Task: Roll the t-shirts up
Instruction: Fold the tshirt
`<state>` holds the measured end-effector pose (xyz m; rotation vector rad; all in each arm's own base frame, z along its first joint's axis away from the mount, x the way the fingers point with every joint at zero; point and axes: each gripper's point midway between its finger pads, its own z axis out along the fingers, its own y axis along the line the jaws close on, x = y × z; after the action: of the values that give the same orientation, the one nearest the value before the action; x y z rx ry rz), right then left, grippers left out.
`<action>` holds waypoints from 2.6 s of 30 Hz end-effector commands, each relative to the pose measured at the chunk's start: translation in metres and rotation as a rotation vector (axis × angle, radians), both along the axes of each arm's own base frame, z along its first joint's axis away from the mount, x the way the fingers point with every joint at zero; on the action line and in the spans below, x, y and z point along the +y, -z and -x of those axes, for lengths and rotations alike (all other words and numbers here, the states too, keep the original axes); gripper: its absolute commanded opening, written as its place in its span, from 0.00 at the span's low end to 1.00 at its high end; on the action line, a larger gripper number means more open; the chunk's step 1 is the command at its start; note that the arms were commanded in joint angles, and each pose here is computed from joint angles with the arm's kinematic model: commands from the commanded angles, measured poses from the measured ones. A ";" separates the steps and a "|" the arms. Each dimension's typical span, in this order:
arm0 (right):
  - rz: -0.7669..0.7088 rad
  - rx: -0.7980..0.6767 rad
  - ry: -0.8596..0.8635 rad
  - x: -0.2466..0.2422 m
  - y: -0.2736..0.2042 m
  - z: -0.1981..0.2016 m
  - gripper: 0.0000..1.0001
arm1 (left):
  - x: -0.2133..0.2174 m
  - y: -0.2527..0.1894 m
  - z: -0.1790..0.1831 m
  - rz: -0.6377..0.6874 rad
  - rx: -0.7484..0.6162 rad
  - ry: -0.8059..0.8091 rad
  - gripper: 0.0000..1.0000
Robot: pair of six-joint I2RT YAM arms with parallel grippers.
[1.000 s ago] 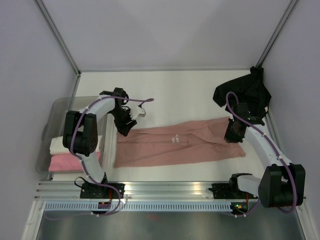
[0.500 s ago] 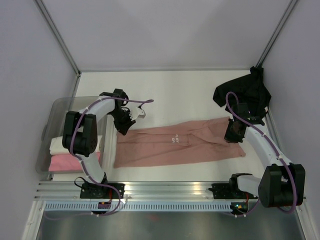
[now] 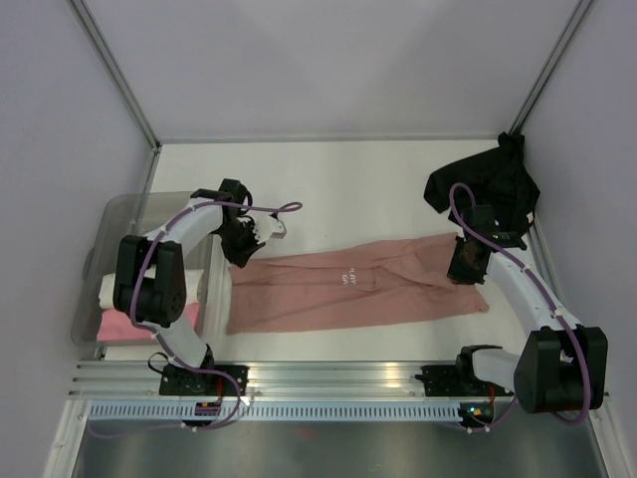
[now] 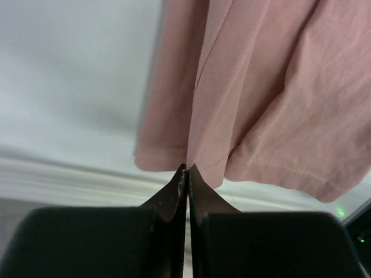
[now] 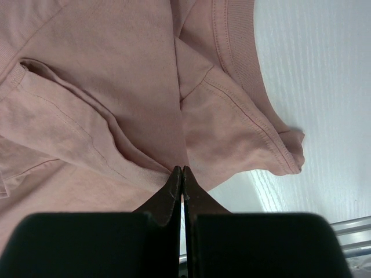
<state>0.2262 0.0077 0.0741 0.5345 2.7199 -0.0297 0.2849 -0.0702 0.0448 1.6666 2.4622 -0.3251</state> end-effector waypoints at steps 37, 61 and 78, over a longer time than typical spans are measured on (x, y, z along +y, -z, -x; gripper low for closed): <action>-0.055 -0.191 -0.274 0.063 -0.042 -0.062 0.53 | 0.017 0.008 0.030 -0.278 -0.254 0.092 0.08; -0.188 -0.052 -0.448 0.105 0.053 -0.071 0.45 | 0.014 0.011 0.025 -0.277 -0.240 0.062 0.08; -0.300 -0.112 -0.483 0.121 0.022 -0.043 0.01 | 0.014 0.009 0.021 -0.288 -0.245 0.061 0.07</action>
<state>0.2802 0.1181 0.0465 -0.0314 2.6894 0.4401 0.2551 -0.0524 0.0296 1.8052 2.3687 0.2114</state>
